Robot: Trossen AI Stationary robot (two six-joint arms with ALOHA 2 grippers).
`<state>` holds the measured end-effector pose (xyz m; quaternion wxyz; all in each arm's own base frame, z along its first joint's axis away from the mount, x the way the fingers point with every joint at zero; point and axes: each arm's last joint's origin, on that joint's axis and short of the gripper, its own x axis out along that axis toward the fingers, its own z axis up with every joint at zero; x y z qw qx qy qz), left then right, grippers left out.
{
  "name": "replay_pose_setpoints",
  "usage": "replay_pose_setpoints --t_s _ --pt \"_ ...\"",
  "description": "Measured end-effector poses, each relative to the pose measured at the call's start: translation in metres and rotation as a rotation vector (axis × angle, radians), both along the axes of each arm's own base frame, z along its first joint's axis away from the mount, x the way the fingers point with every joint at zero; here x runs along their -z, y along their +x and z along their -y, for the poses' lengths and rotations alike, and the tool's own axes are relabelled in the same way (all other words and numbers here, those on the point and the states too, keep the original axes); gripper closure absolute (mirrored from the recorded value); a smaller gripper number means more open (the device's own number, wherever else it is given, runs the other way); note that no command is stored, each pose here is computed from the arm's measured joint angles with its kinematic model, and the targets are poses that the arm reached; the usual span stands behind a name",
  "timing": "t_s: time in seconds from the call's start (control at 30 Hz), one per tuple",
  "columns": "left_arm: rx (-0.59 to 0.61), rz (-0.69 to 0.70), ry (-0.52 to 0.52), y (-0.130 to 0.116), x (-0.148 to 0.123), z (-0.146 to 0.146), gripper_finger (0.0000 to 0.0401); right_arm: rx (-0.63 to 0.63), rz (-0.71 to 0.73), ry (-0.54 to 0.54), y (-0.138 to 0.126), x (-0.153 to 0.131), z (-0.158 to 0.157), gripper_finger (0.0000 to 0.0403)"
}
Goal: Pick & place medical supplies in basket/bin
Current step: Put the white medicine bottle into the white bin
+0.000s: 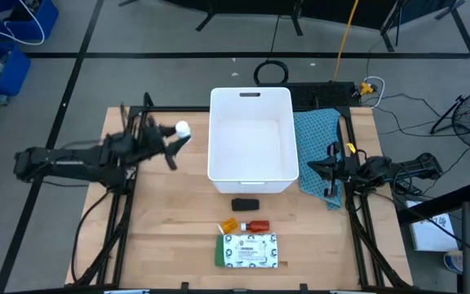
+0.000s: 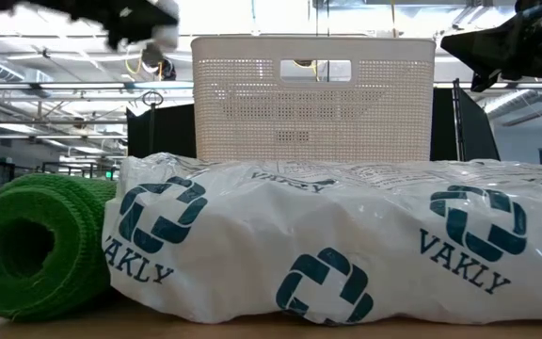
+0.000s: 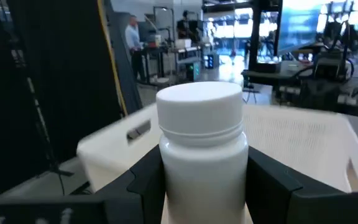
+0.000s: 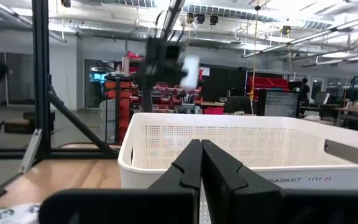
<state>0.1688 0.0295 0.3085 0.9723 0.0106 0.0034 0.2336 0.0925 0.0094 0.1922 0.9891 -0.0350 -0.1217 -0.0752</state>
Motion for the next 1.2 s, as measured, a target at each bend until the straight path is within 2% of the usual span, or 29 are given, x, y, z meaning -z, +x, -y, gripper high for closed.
replay_pose_setpoints --t_s 0.1,0.2,0.3,0.4,0.57,0.73,1.0,1.2 --pt "0.020 -0.107 0.013 0.029 -0.041 -0.020 0.0232 0.012 -0.007 -0.044 0.000 0.000 0.000 0.0403" --pt "0.064 -0.221 0.020 0.071 -0.075 -0.043 0.0232 0.019 -0.011 -0.075 0.000 0.000 0.000 0.0403" --pt "0.135 -0.368 0.019 0.118 -0.091 -0.067 0.0232 0.033 -0.019 -0.127 0.000 0.000 0.000 0.0403" --pt "0.194 -0.480 -0.010 0.166 -0.088 -0.091 0.0229 0.050 -0.029 -0.195 0.000 0.000 0.000 0.0403" --pt "0.303 -0.580 -0.100 0.234 -0.045 -0.117 0.0230 0.068 -0.039 -0.261 0.000 0.000 0.000 0.0403" --pt "0.344 -0.675 -0.214 0.274 0.019 -0.127 0.0231 0.068 -0.039 -0.263 0.000 0.000 0.000 0.0403" --pt "0.338 -0.821 -0.327 0.300 0.100 -0.132 0.0231 0.067 -0.039 -0.261 0.000 0.000 0.000 0.0403" --pt "0.328 -0.889 -0.374 0.305 0.138 -0.136 0.0227 0.067 -0.038 -0.260 0.000 0.000 0.000 0.0403"
